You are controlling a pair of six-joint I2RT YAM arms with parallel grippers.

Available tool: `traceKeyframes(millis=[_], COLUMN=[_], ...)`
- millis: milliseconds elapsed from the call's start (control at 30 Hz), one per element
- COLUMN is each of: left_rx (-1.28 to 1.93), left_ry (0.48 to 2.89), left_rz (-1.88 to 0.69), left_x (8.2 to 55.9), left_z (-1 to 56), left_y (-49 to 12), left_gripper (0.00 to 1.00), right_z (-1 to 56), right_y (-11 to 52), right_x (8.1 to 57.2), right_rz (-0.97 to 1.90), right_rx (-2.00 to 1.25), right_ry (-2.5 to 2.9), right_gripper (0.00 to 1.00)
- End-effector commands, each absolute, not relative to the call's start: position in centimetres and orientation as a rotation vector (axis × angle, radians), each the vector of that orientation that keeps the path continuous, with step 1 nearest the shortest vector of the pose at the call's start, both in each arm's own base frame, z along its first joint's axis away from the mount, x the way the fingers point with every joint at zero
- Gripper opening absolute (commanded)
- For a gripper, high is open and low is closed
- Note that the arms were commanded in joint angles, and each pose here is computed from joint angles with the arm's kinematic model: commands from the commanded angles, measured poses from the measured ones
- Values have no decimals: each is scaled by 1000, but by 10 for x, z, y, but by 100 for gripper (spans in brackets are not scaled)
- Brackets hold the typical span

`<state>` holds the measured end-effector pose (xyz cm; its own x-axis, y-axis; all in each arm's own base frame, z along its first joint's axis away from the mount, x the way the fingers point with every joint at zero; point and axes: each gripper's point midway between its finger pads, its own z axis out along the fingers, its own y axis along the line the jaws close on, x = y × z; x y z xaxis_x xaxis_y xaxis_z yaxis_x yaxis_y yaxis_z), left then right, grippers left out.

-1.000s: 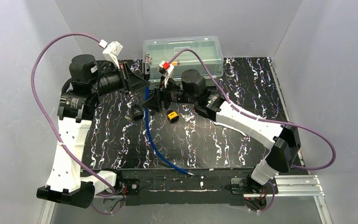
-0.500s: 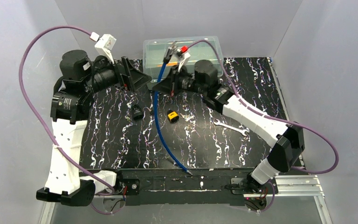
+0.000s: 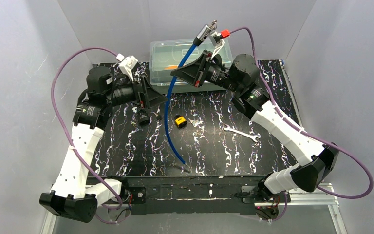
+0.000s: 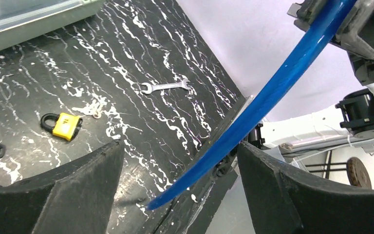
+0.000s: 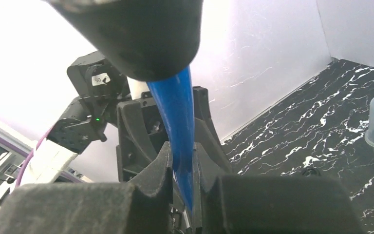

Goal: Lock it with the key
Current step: Pick up the lock from the center of the board.

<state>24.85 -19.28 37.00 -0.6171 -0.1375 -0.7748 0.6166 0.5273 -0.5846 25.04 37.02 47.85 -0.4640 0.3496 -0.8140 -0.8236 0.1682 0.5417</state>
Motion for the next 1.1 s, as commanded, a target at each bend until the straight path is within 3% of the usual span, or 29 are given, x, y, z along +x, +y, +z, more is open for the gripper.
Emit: traceKeyframes(millis=[0, 367, 433, 567, 600, 633, 667, 733, 800, 967, 1067], left_rx=[514, 608, 616, 600, 586, 570, 550, 493, 465, 495, 555], left_ry=[1799, 1787, 1784, 1773, 1774, 1773, 1771, 1771, 1745, 1769, 1769], left_rz=[-1218, -1336, -1356, -1378, -1374, -1370, -1366, -1360, -1329, -1149, -1055], left_x=[237, 229, 226, 224, 225, 226, 229, 237, 244, 251, 250], left_z=[399, 399, 400, 407, 410, 413, 417, 425, 437, 444, 442], left_y=[-210, -236, -238, -238, -236, -234, -232, -224, -216, -199, -193], left_gripper=[81, 62, 49, 2, 0, 0, 0, 0, 0, 0, 0], right_z=[527, 529, 528, 525, 522, 517, 510, 485, 448, 346, 314], right_y=[357, 358, 358, 359, 358, 356, 354, 345, 331, 277, 251], right_x=[234, 234, 234, 235, 236, 237, 238, 240, 242, 222, 199], right_rz=[1549, 1551, 1550, 1548, 1542, 1535, 1530, 1509, 1456, 1276, 1132], right_rx=[-486, -491, -494, -496, -496, -495, -494, -491, -486, -504, -625], right_ry=[1307, 1299, 1298, 1304, 1311, 1323, 1342, 1399, 1485, 1688, 1719], right_gripper=[1, 1, 1, 2, 15, 33, 60, 92, 98, 99, 98])
